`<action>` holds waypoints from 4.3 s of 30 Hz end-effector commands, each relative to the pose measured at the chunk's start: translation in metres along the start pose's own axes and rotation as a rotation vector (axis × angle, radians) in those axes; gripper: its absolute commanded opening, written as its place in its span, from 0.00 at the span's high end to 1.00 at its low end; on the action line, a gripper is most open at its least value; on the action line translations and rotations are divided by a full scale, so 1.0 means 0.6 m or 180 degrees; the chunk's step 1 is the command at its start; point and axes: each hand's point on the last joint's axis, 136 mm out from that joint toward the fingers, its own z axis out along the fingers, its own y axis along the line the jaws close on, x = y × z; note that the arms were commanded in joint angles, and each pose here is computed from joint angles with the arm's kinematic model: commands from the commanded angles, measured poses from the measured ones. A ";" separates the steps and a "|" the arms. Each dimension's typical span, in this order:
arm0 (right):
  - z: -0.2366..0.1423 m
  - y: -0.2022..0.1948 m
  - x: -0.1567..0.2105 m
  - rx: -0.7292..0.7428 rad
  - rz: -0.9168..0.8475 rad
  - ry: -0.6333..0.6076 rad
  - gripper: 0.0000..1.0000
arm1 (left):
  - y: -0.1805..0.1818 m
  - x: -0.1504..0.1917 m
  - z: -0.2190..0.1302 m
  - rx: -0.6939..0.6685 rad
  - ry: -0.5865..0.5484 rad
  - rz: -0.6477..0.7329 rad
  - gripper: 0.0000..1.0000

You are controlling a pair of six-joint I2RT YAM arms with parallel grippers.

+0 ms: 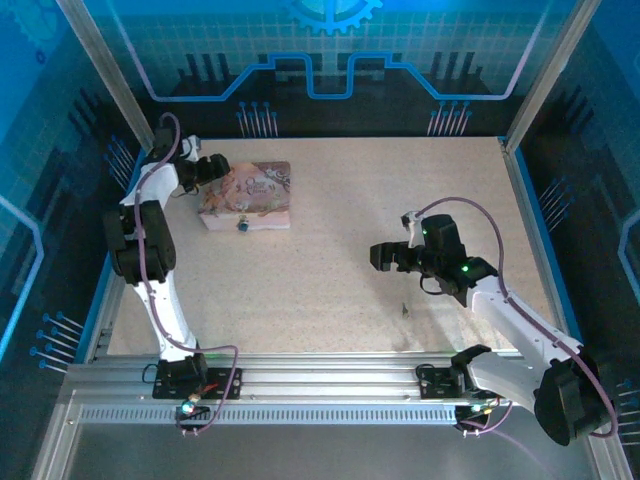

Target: Unlock a padlock with a key

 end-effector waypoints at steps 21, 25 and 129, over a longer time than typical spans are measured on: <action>-0.019 -0.012 0.027 0.0117 -0.0048 0.0018 0.00 | -0.173 0.133 0.041 0.0222 0.0539 0.1360 0.27; -0.019 -0.015 0.032 0.0137 -0.0034 0.0061 0.00 | -0.206 0.167 0.039 0.0288 0.0624 0.1436 0.26; -0.004 -0.088 0.279 0.1591 0.0167 0.2056 0.88 | -0.390 0.406 -0.237 0.1327 0.0046 0.0410 0.14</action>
